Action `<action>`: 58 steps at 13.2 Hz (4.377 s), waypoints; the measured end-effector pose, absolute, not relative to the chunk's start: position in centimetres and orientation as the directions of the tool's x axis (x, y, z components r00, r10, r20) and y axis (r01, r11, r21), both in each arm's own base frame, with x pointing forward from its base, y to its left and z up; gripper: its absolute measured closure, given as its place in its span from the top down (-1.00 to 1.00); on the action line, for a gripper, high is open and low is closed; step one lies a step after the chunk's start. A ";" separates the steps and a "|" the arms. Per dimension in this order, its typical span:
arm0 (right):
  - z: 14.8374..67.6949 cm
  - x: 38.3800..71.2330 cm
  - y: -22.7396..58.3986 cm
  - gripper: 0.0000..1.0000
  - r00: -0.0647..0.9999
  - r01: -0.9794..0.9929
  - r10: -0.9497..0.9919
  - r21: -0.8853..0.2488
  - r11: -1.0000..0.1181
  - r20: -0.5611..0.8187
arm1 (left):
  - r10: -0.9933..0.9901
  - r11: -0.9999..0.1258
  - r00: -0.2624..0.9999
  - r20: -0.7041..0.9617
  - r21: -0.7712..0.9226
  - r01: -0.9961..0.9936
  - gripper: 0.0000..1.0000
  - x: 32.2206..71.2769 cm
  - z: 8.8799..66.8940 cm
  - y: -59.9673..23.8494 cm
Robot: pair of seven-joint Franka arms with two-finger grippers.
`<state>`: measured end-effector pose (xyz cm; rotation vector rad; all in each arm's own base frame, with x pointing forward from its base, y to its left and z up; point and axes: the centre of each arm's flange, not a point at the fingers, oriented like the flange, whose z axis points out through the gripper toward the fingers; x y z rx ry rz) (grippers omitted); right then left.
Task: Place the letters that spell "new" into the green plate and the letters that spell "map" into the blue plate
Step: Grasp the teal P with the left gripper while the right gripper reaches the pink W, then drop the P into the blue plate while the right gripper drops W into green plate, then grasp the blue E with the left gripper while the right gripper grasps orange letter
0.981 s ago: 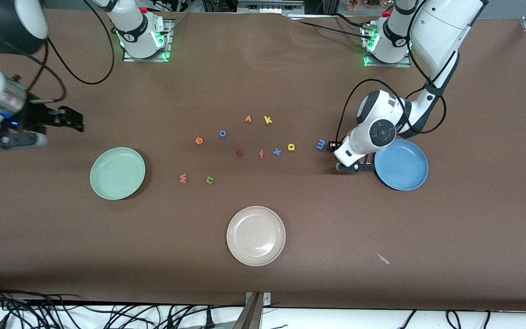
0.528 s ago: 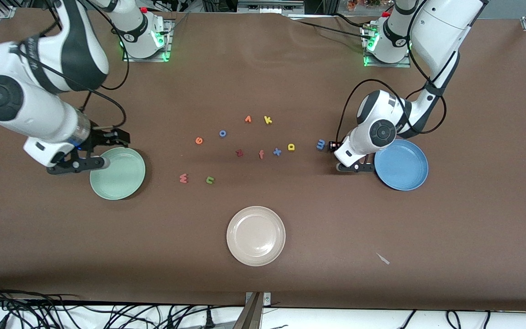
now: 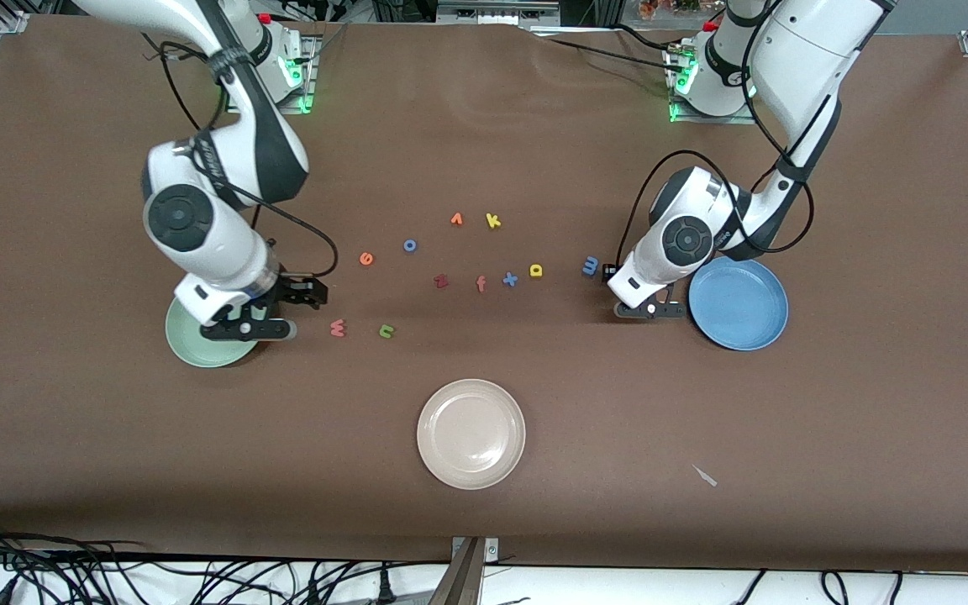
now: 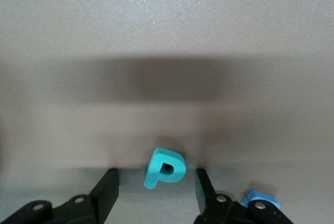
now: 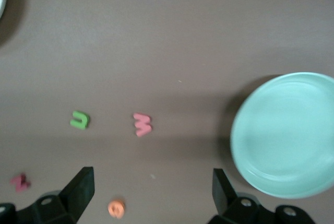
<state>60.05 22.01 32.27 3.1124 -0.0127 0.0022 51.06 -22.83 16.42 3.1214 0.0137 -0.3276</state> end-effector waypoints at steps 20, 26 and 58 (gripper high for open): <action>18.1 58.3 23.6 0.74 0.997 -0.011 -0.012 -0.014 -1.000 0.076 | 0.074 -0.997 0.981 -0.180 0.006 0.076 -0.33 52.7 17.0 -22.8; 18.1 58.4 23.5 0.05 0.997 -0.012 -0.013 -0.014 -1.000 0.076 | 0.077 -0.997 0.981 -0.179 0.006 0.079 -0.41 52.7 17.1 -22.9; 26.8 55.7 9.7 1.00 0.985 -0.111 -0.097 -0.094 -0.989 -0.141 | 0.038 -0.998 0.966 -0.254 0.036 0.049 1.00 53.7 26.5 -21.7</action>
